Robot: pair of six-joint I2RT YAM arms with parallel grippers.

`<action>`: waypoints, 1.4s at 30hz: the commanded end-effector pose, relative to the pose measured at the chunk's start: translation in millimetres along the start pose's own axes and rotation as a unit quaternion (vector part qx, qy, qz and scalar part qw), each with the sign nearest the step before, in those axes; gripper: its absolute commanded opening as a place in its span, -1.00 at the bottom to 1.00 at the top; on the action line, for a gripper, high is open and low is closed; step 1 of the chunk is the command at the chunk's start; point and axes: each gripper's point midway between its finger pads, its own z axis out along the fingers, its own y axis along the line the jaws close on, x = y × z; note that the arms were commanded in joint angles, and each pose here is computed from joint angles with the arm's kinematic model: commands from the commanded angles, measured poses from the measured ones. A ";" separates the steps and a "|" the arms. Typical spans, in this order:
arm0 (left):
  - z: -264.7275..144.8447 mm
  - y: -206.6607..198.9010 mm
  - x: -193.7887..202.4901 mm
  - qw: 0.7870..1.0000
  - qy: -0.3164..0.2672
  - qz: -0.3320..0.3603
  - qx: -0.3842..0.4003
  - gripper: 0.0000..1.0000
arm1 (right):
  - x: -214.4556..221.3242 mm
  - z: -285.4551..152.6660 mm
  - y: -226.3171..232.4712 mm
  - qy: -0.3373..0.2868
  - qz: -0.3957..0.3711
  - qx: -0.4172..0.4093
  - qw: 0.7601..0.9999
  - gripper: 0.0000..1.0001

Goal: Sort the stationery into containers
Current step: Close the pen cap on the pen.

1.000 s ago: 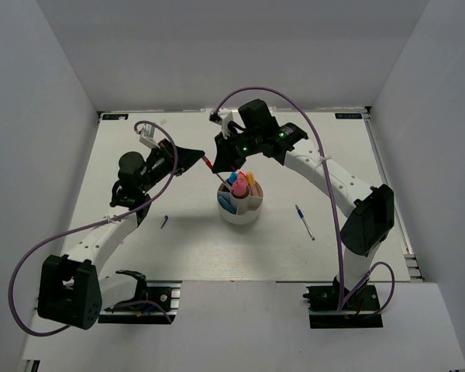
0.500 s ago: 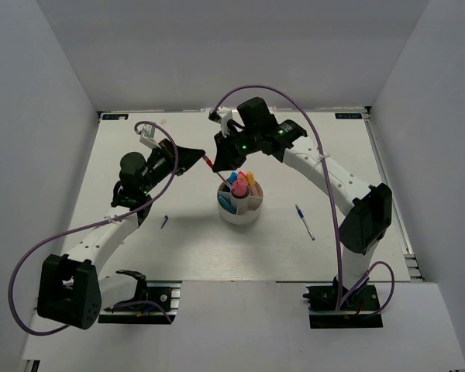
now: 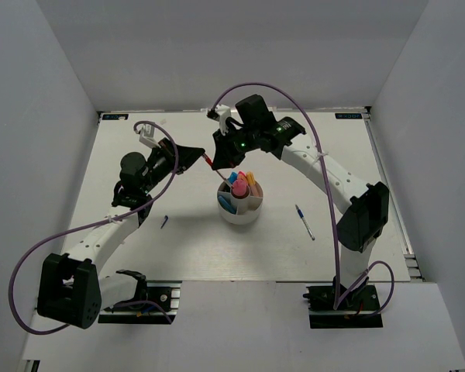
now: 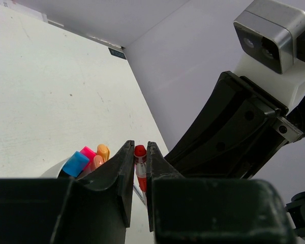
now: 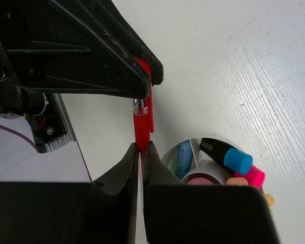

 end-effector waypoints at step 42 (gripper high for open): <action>20.1 -49.0 -46.8 0.997 0.021 0.021 0.069 -1.00 | -26.1 -36.6 21.0 -0.116 -0.065 -0.005 0.991 0.19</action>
